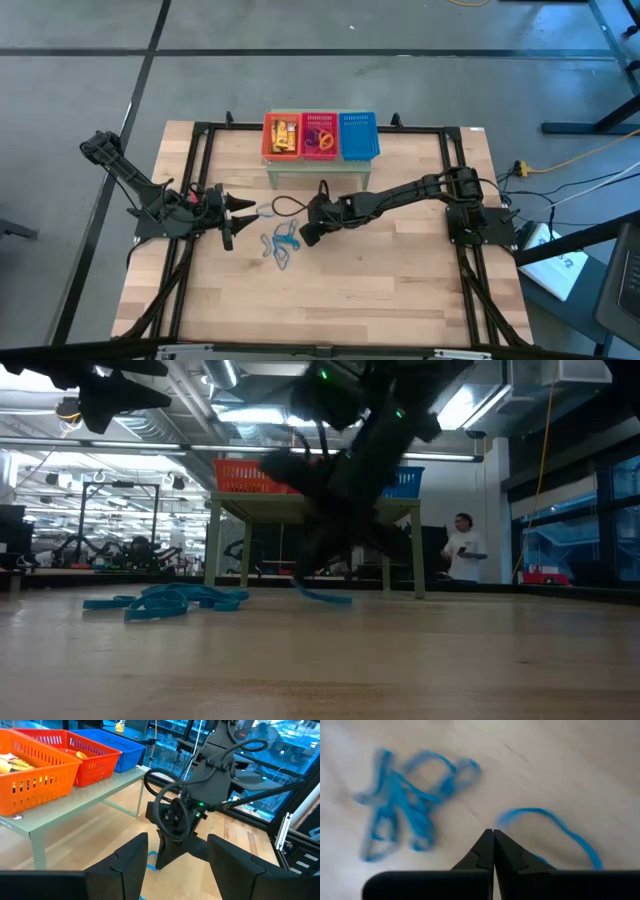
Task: Pick & Place Office Desk Supplies
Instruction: Put the blue rubber band into the blue bin on the shelf
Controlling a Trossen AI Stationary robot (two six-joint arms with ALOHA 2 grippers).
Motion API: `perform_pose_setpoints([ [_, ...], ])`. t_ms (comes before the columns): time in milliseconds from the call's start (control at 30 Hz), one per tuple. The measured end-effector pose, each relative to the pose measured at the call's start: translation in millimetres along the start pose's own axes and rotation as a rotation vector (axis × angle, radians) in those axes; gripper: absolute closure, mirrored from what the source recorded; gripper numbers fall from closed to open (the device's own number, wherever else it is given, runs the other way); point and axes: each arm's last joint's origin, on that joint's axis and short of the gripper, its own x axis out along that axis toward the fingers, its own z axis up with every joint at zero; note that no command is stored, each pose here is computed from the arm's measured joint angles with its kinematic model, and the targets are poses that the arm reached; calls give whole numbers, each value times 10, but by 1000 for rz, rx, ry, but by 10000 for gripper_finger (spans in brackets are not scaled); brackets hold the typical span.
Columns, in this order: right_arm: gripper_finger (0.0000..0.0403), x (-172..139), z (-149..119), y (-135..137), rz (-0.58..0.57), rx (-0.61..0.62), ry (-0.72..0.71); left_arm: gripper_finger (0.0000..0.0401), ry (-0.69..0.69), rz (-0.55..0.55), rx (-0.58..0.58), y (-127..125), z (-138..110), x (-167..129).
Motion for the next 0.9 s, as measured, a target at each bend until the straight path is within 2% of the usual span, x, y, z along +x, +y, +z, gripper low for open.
perform_pose_setpoints([
  [300, 402, -467, 488, 552, 146, -75, -169, 201, -14, -3, -1, -9, 18, 0],
  [400, 402, -640, 582, 660, 130, -107, -199, 201, -14, -3, -2, -9, 18, 0],
  [500, 396, -660, 511, 615, 49, -150, -148, 201, -14, -3, -2, -9, 18, 0],
  [633, 349, -503, 354, 500, 49, -157, -17, 201, -14, -2, 6, -8, 18, 0],
  [767, 275, -492, 328, 497, 56, -211, 1, 201, -15, -2, 11, -8, 18, 0],
  [900, 206, -468, 303, 452, -17, -223, -4, 201, -15, -2, 10, -8, 18, 0],
])
